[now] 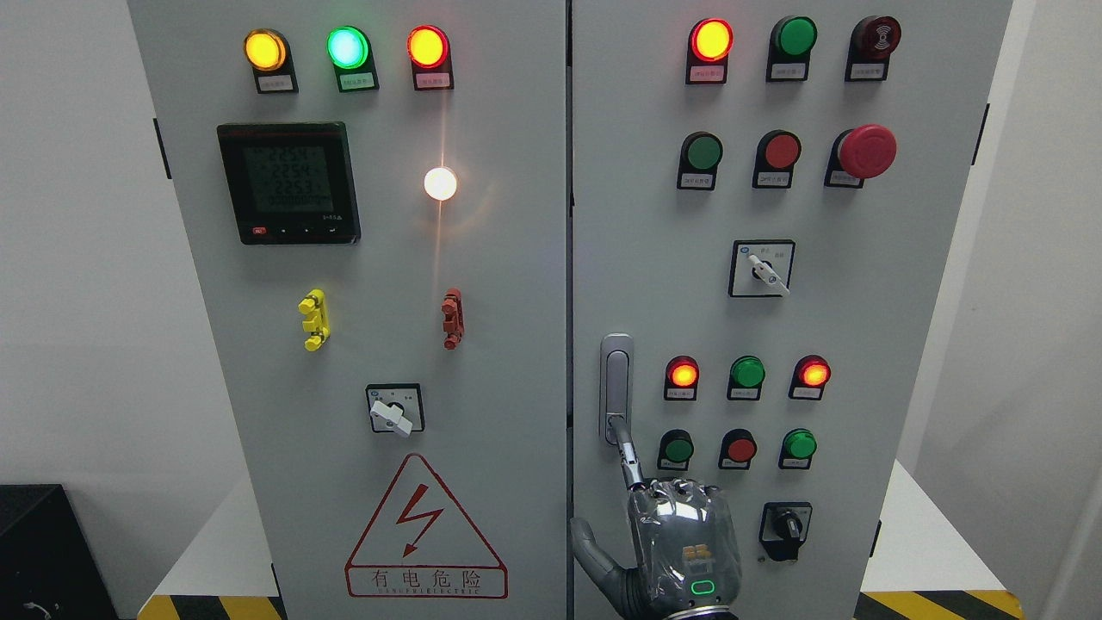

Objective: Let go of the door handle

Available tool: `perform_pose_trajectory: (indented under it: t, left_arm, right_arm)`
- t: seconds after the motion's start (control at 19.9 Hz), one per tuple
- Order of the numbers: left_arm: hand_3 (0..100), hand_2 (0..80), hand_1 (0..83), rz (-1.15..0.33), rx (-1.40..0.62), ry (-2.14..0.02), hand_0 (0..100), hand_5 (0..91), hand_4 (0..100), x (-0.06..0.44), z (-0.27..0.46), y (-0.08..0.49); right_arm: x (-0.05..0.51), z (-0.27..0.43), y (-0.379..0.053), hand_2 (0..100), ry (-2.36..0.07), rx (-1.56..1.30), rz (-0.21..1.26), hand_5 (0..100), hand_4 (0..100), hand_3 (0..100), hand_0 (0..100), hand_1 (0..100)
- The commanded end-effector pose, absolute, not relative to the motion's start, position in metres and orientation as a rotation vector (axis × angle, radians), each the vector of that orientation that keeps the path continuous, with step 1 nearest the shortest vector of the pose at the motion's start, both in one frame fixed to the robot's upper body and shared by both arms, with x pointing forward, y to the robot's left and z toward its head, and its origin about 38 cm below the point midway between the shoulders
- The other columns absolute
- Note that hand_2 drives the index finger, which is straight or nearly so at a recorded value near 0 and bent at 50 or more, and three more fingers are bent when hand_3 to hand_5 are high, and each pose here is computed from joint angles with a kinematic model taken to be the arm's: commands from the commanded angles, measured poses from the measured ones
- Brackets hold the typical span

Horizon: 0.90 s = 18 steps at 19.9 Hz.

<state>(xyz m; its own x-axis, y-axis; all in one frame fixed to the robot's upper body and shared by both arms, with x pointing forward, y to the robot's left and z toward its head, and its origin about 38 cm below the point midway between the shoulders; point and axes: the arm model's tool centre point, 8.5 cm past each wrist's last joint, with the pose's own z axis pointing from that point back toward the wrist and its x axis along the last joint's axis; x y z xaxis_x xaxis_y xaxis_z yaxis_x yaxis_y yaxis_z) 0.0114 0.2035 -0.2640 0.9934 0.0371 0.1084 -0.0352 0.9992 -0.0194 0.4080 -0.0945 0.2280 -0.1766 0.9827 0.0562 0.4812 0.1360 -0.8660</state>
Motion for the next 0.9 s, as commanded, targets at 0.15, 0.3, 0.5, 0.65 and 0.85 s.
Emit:
perform_pose_trajectory:
  t: [0.15,0.3,0.5,0.65,0.85]
  left_arm:
    - [0,0.0,55.6,0.033,-0.013,-0.106,12,0.0,0,0.0181,-0.2633,0.2048]
    - [0,0.0,55.6,0.033,-0.013,-0.106,12,0.0,0,0.0181,-0.2633,0.2048]
    - [0,0.0,55.6,0.033,-0.013,-0.106,12,0.0,0,0.0181,-0.2633,0.2048]
    - [0,0.0,55.6,0.033,-0.013,-0.106,12,0.0,0,0.0181,-0.2633,0.2048]
    - [0,0.0,55.6,0.033,-0.013,-0.107,12,0.0,0,0.0191,-0.2633,0.2048]
  right_arm:
    - [0.4108,0.2186,-0.0938,0,-1.728,-1.403,0.983,100,100,100,32,23]
    - [0.4109,0.2186,-0.0943,0,-1.727,-1.404,0.982,100,100,100,33,23]
    - [0.4109,0.2186,-0.0943,0,-1.727,-1.404,0.982,100,100,100,33,24]
    - [0.4109,0.2186,-0.0943,0,-1.727,-1.404,0.982,100,100,100,33,24]
    - [0.4111,0.2187,-0.0949,0,-1.726,-1.404,0.981,100,100,100,33,24]
